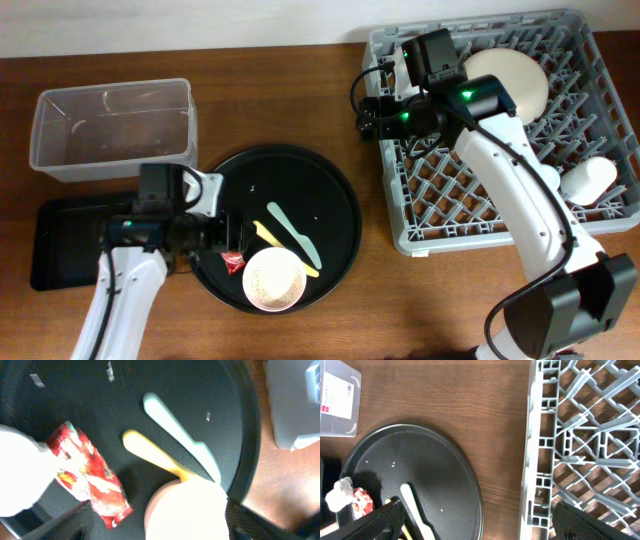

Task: Sort waste into correct bins and load items into the dishwasher rack
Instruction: 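Reach the left gripper to the pink bowl and grasp its rim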

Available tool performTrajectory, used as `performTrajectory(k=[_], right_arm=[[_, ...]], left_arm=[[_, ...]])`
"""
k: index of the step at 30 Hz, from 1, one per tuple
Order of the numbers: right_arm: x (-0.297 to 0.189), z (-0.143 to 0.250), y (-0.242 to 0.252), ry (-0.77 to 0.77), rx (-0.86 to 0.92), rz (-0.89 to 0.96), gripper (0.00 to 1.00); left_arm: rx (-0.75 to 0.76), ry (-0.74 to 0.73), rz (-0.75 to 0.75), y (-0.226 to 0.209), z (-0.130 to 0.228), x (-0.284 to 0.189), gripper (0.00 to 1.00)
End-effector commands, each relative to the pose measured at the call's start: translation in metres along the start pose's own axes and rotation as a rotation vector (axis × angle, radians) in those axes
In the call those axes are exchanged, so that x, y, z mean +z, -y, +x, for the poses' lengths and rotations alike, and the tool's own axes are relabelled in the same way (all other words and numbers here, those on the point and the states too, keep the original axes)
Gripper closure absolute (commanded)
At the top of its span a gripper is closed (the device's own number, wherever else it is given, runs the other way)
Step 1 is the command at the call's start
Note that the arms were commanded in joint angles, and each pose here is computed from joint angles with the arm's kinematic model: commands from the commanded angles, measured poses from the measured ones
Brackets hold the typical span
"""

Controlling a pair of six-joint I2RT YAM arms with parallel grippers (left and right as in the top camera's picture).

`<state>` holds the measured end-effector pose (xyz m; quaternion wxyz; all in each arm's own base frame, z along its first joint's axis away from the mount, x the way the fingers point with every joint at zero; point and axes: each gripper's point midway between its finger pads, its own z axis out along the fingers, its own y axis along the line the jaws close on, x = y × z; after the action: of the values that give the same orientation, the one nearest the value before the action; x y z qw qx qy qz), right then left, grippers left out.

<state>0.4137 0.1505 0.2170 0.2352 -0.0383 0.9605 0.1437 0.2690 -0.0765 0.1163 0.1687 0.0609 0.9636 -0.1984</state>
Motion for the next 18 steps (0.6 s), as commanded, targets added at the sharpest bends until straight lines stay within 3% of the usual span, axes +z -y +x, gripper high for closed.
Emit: performTrajectory(k=[1,4,5,10,12,18], right_arm=[[-0.005,-0.004,0.003,0.019,0.003,0.008,0.02],[-0.005,-0.004,0.003,0.019,0.003,0.009,0.02],[-0.005,-0.004,0.003,0.018,0.003,0.009,0.02],[-0.006,-0.004,0.003,0.019,0.003,0.011,0.02],[-0.005,-0.004,0.003,0.019,0.003,0.011,0.02],[-0.006,-0.004,0.003,0.019,0.003,0.011,0.02]], left_arm=[[0.031,-0.154,-0.06,0.0,0.026,0.017,0.34],[0.056,-0.264,-0.127,-0.004,0.046,0.025,0.5],[0.056,-0.29,-0.125,-0.002,0.051,0.028,0.51],[0.01,-0.412,-0.174,-0.006,0.076,0.03,0.5],[-0.021,-0.422,-0.258,-0.02,0.078,0.032,0.49],[-0.028,-0.424,-0.24,-0.022,0.086,0.044,0.46]])
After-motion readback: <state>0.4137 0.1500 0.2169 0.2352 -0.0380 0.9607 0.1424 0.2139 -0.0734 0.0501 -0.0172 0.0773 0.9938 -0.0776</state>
